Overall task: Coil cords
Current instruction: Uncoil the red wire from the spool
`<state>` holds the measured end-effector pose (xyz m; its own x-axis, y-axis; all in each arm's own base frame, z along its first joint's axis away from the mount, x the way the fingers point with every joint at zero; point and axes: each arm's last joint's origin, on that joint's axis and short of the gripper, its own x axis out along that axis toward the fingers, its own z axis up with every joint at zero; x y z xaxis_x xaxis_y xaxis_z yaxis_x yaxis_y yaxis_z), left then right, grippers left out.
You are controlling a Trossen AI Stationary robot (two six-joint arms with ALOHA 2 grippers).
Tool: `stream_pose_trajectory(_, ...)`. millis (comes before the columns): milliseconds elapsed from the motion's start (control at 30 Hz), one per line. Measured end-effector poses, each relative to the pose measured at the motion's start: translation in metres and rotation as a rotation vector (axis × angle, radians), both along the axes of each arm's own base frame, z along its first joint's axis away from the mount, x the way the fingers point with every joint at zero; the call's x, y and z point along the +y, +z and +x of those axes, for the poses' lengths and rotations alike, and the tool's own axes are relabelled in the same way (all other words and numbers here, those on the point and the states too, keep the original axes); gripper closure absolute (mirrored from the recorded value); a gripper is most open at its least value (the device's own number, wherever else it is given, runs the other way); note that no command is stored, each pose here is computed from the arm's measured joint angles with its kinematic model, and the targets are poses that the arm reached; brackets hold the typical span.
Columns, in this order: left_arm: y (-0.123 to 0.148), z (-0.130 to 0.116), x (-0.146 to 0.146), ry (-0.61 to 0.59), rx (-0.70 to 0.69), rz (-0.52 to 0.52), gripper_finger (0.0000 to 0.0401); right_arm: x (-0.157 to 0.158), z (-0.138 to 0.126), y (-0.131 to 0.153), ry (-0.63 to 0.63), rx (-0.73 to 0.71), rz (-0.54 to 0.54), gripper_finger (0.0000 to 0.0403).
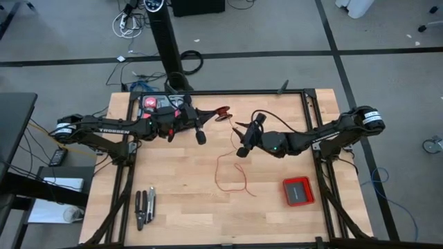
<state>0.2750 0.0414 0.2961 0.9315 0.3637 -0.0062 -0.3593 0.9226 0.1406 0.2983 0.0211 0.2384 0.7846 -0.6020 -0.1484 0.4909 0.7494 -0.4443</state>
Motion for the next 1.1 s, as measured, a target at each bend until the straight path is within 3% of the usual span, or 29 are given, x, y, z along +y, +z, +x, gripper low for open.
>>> stream_pose_trajectory(233, 0.000, 0.000, -0.002, -0.008, -0.001, -0.011, 0.0401, -0.003, 0.001, -0.001, 0.012, 0.026, -0.020, 0.0306)
stream_pose_trajectory(467, -0.003, 0.000, -0.002, -0.008, 0.026, -0.015, 0.0401, -0.004, 0.000, -0.005, 0.032, 0.082, -0.041, 0.0393)
stream_pose_trajectory(633, -0.007, 0.000, -0.002, -0.008, 0.072, -0.002, 0.0401, -0.007, -0.007, -0.001, -0.064, 0.114, -0.072, 0.0394)
stream_pose_trajectory(933, -0.010, 0.000, -0.001, 0.008, 0.109, 0.005, 0.0401, -0.008, -0.018, 0.013, -0.068, 0.103, -0.071, 0.0400)
stream_pose_trajectory(1100, -0.017, -0.002, -0.001, 0.001, 0.209, 0.054, 0.0401, -0.009, -0.023, 0.020, -0.098, 0.080, -0.074, 0.0401)
